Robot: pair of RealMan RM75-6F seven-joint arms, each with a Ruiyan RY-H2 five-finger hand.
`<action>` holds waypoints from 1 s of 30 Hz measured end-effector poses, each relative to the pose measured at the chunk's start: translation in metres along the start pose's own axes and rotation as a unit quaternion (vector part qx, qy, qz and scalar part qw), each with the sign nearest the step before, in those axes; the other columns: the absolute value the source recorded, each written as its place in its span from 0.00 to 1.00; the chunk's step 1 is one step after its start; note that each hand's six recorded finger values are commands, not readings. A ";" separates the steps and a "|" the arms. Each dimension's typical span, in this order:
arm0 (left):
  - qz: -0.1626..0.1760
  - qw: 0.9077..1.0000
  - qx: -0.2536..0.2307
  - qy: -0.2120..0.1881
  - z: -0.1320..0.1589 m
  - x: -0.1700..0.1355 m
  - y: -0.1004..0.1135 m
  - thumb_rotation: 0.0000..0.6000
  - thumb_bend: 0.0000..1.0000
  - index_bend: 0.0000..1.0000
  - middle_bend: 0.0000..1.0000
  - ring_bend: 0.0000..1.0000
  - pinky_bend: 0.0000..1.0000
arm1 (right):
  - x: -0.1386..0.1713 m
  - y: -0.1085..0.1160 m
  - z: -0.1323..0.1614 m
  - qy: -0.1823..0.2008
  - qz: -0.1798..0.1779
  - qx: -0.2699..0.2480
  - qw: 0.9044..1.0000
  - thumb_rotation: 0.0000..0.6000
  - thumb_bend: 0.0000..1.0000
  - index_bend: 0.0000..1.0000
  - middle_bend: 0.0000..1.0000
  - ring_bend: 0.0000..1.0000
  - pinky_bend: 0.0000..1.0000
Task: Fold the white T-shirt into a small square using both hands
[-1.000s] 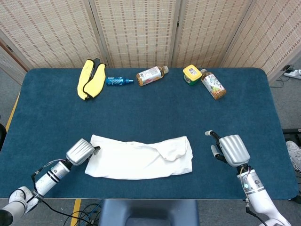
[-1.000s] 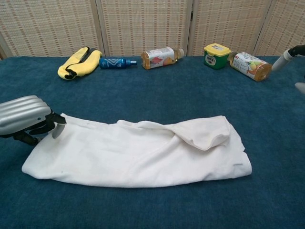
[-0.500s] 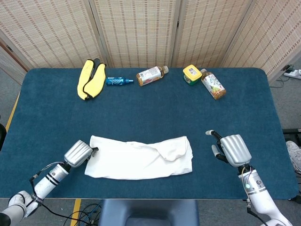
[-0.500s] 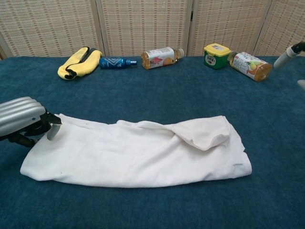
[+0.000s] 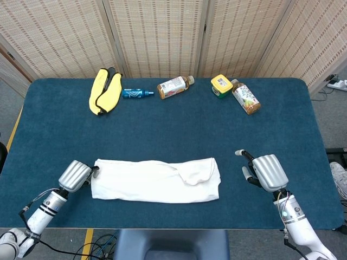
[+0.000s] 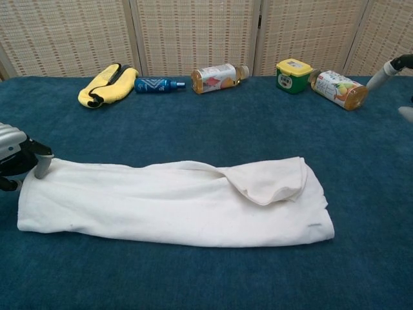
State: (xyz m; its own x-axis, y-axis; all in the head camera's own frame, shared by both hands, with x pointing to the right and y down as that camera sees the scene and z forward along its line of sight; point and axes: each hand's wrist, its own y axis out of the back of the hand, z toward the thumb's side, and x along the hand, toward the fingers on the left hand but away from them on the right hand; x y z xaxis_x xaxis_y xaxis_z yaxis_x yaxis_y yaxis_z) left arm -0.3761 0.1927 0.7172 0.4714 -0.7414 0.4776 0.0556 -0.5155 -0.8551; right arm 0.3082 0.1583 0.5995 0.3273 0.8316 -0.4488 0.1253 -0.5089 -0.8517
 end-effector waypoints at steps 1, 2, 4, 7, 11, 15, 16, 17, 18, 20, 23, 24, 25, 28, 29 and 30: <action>-0.001 1.000 -0.001 0.007 -0.003 -0.002 0.000 1.00 0.51 0.71 0.94 0.86 0.94 | 0.000 0.000 0.000 0.000 0.000 0.000 1.000 1.00 0.51 0.26 0.91 0.97 1.00; -0.002 1.000 -0.001 0.012 -0.006 -0.004 0.000 1.00 0.51 0.71 0.94 0.86 0.94 | 0.000 0.000 0.000 0.000 -0.001 -0.001 1.000 1.00 0.51 0.26 0.91 0.97 1.00; -0.004 1.000 -0.002 0.023 -0.012 -0.008 0.000 1.00 0.51 0.71 0.94 0.86 0.94 | 0.000 0.001 0.000 0.000 -0.002 -0.002 1.000 1.00 0.51 0.26 0.91 0.97 1.00; -0.008 0.999 -0.001 0.041 -0.021 -0.014 -0.001 1.00 0.51 0.71 0.94 0.86 0.94 | 0.001 0.001 0.000 0.000 -0.004 -0.003 1.000 1.00 0.51 0.26 0.91 0.97 1.00; -0.016 0.998 0.004 0.064 -0.034 -0.020 -0.001 1.00 0.51 0.71 0.94 0.86 0.94 | 0.001 0.001 -0.001 -0.001 -0.005 -0.004 1.000 1.00 0.51 0.26 0.91 0.97 1.00; -0.021 0.996 0.010 0.084 -0.046 -0.024 0.001 1.00 0.51 0.70 0.94 0.86 0.94 | 0.002 0.001 -0.002 0.000 -0.006 -0.006 1.000 1.00 0.51 0.26 0.91 0.97 1.00; -0.020 0.996 0.011 0.085 -0.046 -0.024 0.002 1.00 0.51 0.70 0.94 0.86 0.94 | 0.002 0.002 -0.002 -0.001 -0.007 -0.006 1.000 1.00 0.51 0.26 0.91 0.97 1.00; -0.019 0.996 0.011 0.084 -0.046 -0.024 0.002 1.00 0.51 0.70 0.94 0.86 0.94 | 0.002 0.002 -0.002 -0.001 -0.008 -0.007 1.000 1.00 0.51 0.26 0.91 0.97 1.00; -0.019 0.996 0.011 0.084 -0.044 -0.024 0.003 1.00 0.51 0.70 0.94 0.86 0.94 | 0.002 0.002 -0.002 -0.001 -0.008 -0.007 1.000 1.00 0.51 0.26 0.91 0.97 1.00; -0.016 0.997 0.008 0.081 -0.040 -0.023 0.006 1.00 0.51 0.70 0.94 0.86 0.94 | 0.002 0.003 -0.003 -0.001 -0.010 -0.009 1.000 1.00 0.51 0.26 0.91 0.97 1.00; -0.014 0.997 -0.004 0.076 -0.031 -0.019 0.010 1.00 0.51 0.70 0.94 0.86 0.94 | 0.004 0.005 -0.005 -0.003 -0.013 -0.009 1.000 1.00 0.51 0.26 0.91 0.97 1.00; -0.013 0.997 -0.008 0.074 -0.028 -0.017 0.012 1.00 0.51 0.70 0.94 0.86 0.94 | 0.004 0.006 -0.006 -0.003 -0.015 -0.009 1.000 1.00 0.51 0.26 0.91 0.97 1.00; -0.011 0.997 -0.016 0.070 -0.022 -0.015 0.015 1.00 0.51 0.70 0.94 0.86 0.94 | 0.005 0.007 -0.007 -0.004 -0.016 -0.009 1.000 1.00 0.51 0.26 0.91 0.97 1.00; -0.007 0.998 -0.034 0.060 -0.006 -0.007 0.025 1.00 0.51 0.69 0.94 0.86 0.94 | 0.006 0.010 -0.010 -0.007 -0.020 -0.010 1.000 1.00 0.51 0.26 0.91 0.97 1.00; -0.006 0.998 -0.039 0.057 0.000 -0.004 0.028 1.00 0.51 0.69 0.94 0.86 0.94 | 0.007 0.011 -0.011 -0.008 -0.022 -0.011 1.000 1.00 0.51 0.26 0.91 0.97 1.00; -0.005 0.998 -0.044 0.054 0.005 -0.002 0.031 1.00 0.51 0.69 0.94 0.86 0.94 | 0.007 0.011 -0.012 -0.009 -0.023 -0.011 1.000 1.00 0.51 0.26 0.91 0.97 1.00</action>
State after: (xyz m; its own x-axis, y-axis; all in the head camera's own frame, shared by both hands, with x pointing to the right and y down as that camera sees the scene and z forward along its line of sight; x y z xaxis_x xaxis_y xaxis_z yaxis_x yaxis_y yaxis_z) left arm -0.3706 0.1799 0.6885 0.3730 -0.7755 0.5094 -0.0206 -0.5558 -0.8311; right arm 0.3231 0.1560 0.5896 0.3033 0.8579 -0.4148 0.1610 -0.4751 -0.8651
